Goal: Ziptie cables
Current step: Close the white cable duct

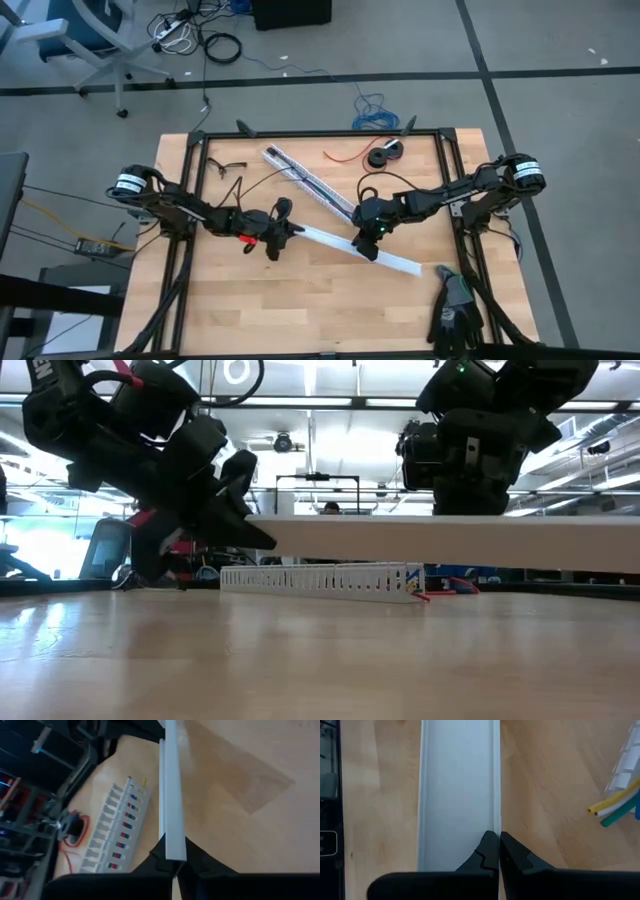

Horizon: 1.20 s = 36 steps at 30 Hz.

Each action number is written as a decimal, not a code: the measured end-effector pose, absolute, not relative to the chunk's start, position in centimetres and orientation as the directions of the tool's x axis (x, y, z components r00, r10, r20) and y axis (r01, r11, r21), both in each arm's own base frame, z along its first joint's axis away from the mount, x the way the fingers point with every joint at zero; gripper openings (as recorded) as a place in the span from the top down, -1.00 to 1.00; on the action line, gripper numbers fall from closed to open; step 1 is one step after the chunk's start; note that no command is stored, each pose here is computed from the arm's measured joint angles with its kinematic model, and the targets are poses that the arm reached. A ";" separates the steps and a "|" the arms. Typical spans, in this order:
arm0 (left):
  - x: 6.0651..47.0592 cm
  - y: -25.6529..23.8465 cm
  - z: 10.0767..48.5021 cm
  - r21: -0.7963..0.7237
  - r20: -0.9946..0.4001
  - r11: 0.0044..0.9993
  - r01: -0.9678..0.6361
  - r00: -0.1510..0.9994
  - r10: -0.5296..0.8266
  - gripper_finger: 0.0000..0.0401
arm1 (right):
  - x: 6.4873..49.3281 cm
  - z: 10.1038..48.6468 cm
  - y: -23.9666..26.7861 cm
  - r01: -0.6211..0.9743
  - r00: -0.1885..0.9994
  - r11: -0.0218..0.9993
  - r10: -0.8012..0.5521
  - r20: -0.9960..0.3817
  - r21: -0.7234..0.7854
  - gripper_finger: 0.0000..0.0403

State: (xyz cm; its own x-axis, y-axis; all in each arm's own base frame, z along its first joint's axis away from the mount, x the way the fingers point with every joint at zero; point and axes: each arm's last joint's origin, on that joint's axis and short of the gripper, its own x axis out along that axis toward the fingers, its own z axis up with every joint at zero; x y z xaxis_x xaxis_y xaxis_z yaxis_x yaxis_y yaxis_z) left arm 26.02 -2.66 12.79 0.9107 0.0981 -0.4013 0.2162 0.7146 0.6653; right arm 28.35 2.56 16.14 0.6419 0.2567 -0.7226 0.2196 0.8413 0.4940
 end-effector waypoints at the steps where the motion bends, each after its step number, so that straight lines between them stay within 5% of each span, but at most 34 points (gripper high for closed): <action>1: 26.0 -2.7 12.8 0.656 -0.405 0.723 0.218 0.910 0.093 0.95 | 28.4 16.1 2.6 0.219 0.642 0.841 0.257 -0.722 0.494 1.00; 8: 25.8 -2.8 12.5 0.523 -0.438 0.827 0.206 0.897 0.054 0.98 | 28.3 16.1 2.5 0.252 0.644 0.855 0.202 -0.738 0.453 0.93; 21: 27.0 -2.9 12.8 0.306 -0.641 0.899 0.313 0.766 -0.048 0.99 | 27.9 16.4 1.8 0.275 0.649 0.899 0.089 -0.755 0.342 0.44; 30: 29.0 -1.0 15.7 -0.020 -0.699 0.961 0.277 0.683 -0.211 0.99 | 26.5 19.8 1.5 0.226 0.728 0.940 0.012 -0.686 0.255 0.47; 36: 29.4 0.6 16.6 -0.201 -0.659 0.962 0.187 0.701 -0.274 1.00 | 25.0 20.3 1.8 0.233 0.670 0.944 0.018 -0.742 0.233 0.48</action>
